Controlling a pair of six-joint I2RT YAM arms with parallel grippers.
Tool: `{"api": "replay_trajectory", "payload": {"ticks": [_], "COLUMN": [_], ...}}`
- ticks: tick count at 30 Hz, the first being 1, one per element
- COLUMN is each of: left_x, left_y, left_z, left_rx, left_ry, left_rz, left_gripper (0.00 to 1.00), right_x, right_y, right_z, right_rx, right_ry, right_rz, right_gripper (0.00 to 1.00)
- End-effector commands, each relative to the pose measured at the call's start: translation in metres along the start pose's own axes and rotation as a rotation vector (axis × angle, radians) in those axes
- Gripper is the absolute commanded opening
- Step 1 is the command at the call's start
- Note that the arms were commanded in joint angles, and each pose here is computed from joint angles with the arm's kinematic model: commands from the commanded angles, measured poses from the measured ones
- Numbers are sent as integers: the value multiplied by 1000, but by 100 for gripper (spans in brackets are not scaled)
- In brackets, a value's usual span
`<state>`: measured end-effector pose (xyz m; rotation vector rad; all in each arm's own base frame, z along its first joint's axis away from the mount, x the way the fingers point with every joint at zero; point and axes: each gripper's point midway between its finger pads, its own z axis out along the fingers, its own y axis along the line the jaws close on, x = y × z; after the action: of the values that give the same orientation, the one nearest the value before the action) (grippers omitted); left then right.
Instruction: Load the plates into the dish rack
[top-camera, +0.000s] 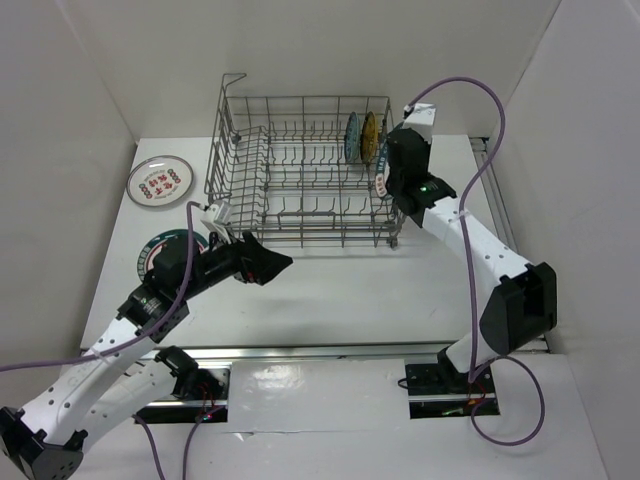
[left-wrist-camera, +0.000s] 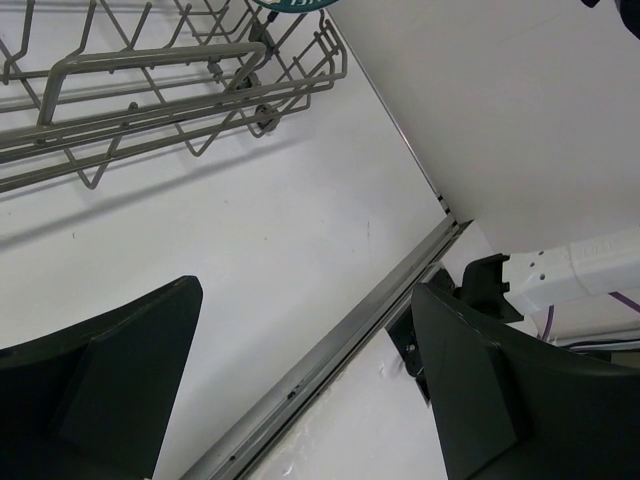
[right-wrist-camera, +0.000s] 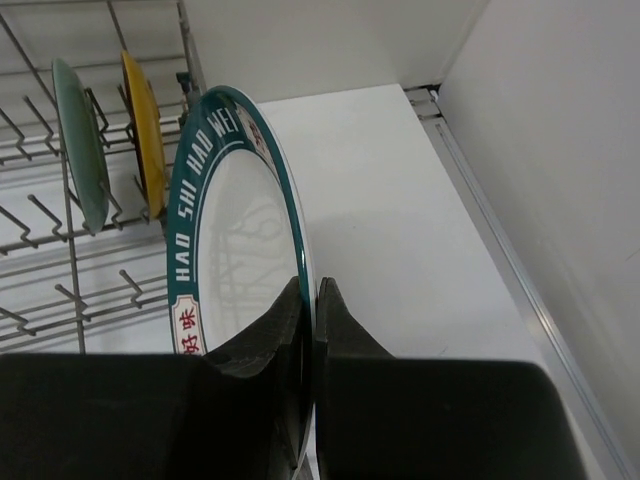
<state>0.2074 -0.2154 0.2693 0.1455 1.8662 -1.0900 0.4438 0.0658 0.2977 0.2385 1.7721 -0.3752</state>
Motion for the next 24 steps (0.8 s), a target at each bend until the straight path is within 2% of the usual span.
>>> {"api": "replay_trajectory", "payload": {"ticks": [1, 13, 19, 20, 24], "left_x": [-7, -3, 1, 3, -6], "left_y": [-8, -3, 18, 23, 45], "left_z": [-1, -6, -12, -15, -23], "left_rx": [37, 17, -88, -125, -275], "left_ry": [-28, -32, -47, -35, -92], "left_rz": [21, 18, 6, -1, -72], "left_gripper": [100, 100, 100, 100, 100], "right_x": [-42, -21, 1, 3, 19], "right_y": [1, 42, 63, 63, 74], "right_z": [2, 9, 14, 14, 12], "right_rx": [-3, -52, -57, -57, -73], "right_ry": [-101, -75, -37, -31, -8], "right_rz": [98, 25, -37, -44, -64], "right_gripper": [0, 0, 0, 1, 24]}}
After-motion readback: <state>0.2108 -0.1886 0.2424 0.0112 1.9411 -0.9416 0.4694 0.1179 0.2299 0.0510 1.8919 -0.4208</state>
